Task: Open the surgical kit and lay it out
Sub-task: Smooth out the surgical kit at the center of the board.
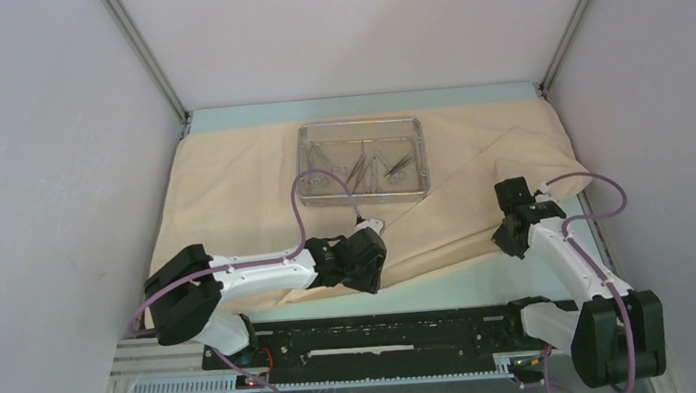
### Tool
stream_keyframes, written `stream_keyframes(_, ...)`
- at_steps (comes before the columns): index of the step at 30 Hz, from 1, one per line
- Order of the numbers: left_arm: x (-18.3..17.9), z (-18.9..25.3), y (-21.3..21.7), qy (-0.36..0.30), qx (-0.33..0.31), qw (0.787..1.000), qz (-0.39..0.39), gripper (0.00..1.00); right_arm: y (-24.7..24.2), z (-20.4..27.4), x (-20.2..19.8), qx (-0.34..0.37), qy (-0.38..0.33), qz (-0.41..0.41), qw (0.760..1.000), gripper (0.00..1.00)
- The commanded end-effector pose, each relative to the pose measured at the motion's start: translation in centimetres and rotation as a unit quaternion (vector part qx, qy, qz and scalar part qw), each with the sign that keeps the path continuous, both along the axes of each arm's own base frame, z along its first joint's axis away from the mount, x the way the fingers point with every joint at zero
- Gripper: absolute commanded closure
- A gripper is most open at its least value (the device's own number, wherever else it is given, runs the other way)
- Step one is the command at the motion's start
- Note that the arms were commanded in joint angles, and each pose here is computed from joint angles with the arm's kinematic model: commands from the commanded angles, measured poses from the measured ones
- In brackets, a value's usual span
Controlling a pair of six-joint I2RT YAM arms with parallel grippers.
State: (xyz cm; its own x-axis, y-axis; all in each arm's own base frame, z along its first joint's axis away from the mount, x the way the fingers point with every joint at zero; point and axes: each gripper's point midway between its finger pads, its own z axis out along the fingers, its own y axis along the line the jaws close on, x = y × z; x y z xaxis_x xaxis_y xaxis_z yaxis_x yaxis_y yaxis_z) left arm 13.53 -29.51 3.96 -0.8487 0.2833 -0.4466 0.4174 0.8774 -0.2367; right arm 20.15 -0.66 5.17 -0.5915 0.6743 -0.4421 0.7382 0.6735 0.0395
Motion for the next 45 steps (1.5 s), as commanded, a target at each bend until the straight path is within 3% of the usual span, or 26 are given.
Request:
stream_keyframes(1, 0.2, 2.0, -2.5, -0.011, -0.036, 0.999, -0.013, 0.48, -0.5, -0.3, -3.1, 0.019, 0.028, -0.072, 0.997, 1.0)
stream_keyframes(8, -1.5, -0.2, -1.2, 0.005, -0.011, 1.0, -0.023, 0.5, -0.4, 0.2, -6.6, 0.043, 0.035, -0.171, 0.984, 1.0)
stream_keyframes(13, -2.7, -1.2, -0.4, 0.016, -0.002, 0.999, -0.03, 0.5, 0.2, 1.2, -7.3, 0.073, -0.006, -0.198, 0.978, 1.0)
stream_keyframes(15, -3.1, -1.5, -0.1, 0.02, 0.0, 0.999, -0.034, 0.5, 0.1, 1.7, -7.4, 0.083, -0.019, -0.215, 0.973, 0.79)
stream_keyframes(20, -3.8, -1.5, 0.1, 0.024, -0.002, 0.999, -0.043, 0.51, -0.8, 4.9, -5.6, 0.079, -0.104, -0.192, 0.973, 0.41)
stream_keyframes(24, -3.9, 0.2, -0.5, 0.02, -0.022, 0.998, -0.053, 0.51, 0.0, 8.8, -0.7, 0.083, -0.178, -0.084, 0.977, 0.25)
stream_keyframes(28, -2.8, 3.6, -0.9, -0.013, -0.037, 0.998, -0.054, 0.5, 0.3, 9.6, 4.2, 0.068, -0.158, -0.026, 0.985, 0.25)
stream_keyframes(34, -1.6, 7.1, -0.8, -0.042, -0.056, 0.996, -0.052, 0.47, -1.3, 7.7, 11.3, 0.0, -0.105, 0.028, 0.994, 0.41)
stream_keyframes(39, -0.8, 9.3, -0.1, -0.057, -0.068, 0.995, -0.05, 0.46, -4.2, 5.9, 15.2, -0.047, -0.067, 0.032, 0.996, 0.41)
stream_keyframes(45, 0.1, 11.8, 0.6, -0.072, -0.088, 0.992, -0.047, 0.46, -5.5, 2.5, 18.6, -0.052, -0.039, 0.046, 0.997, 0.41)
